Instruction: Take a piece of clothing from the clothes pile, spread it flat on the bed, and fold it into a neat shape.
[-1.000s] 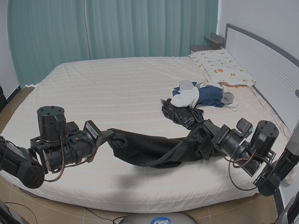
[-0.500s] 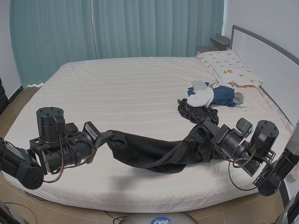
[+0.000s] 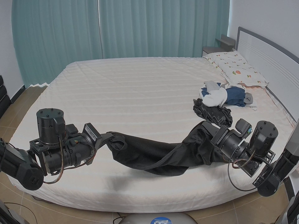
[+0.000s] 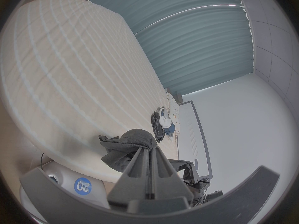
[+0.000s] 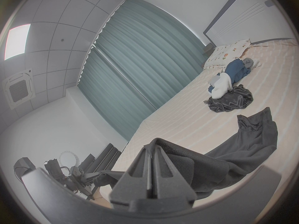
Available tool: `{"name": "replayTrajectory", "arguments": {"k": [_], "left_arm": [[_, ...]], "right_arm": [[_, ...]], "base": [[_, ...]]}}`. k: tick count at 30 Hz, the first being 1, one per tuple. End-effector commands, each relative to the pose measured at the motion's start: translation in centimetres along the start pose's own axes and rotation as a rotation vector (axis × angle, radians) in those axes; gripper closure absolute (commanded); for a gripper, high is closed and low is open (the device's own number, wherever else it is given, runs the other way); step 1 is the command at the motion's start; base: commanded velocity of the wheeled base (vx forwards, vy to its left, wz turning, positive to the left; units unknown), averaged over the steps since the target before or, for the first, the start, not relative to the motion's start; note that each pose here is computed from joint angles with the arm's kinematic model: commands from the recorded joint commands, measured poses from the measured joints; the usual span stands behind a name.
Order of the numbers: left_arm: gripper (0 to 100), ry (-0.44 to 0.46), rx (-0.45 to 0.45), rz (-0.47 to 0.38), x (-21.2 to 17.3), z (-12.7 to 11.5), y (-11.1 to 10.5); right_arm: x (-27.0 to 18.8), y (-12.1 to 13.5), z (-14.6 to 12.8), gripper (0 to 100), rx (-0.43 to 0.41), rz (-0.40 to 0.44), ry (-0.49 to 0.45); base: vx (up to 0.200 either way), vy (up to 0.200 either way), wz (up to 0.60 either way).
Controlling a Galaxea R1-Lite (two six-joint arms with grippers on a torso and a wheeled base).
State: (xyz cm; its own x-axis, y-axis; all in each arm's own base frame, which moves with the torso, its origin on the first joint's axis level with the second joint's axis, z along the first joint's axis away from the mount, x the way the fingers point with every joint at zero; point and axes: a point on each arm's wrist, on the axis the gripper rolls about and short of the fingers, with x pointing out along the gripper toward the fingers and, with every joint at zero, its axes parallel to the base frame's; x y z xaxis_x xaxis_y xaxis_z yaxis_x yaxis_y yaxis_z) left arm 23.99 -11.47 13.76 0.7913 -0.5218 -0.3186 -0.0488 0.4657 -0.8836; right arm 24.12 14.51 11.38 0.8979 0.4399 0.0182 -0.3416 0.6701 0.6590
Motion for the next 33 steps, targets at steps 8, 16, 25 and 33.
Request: {"name": "replayTrajectory", "arguments": {"k": [8,16,25,33], "left_arm": [[100,0.02,0.002,0.02,0.1,-0.5,0.5],[100,0.069,0.015,0.023,0.5,-1.7,0.5],[100,0.142,0.04,0.039,-0.8,-3.7,-0.1],[100,0.115,0.06,-0.074,-4.9,-2.5,-4.7]], "right_arm": [[0.0,-0.5,0.1,100,-0.001,-0.014,-0.005],[-1.1,-1.8,0.5,100,-0.006,-0.051,0.021],[-6.2,0.4,1.4,100,-0.004,0.015,0.023],[-11.1,5.0,6.3,100,-0.016,0.196,-0.141]], "base": [[0.0,0.1,0.0],[-0.15,0.0,0.0],[-0.2,0.0,0.0],[-0.1,0.0,0.0]]}}
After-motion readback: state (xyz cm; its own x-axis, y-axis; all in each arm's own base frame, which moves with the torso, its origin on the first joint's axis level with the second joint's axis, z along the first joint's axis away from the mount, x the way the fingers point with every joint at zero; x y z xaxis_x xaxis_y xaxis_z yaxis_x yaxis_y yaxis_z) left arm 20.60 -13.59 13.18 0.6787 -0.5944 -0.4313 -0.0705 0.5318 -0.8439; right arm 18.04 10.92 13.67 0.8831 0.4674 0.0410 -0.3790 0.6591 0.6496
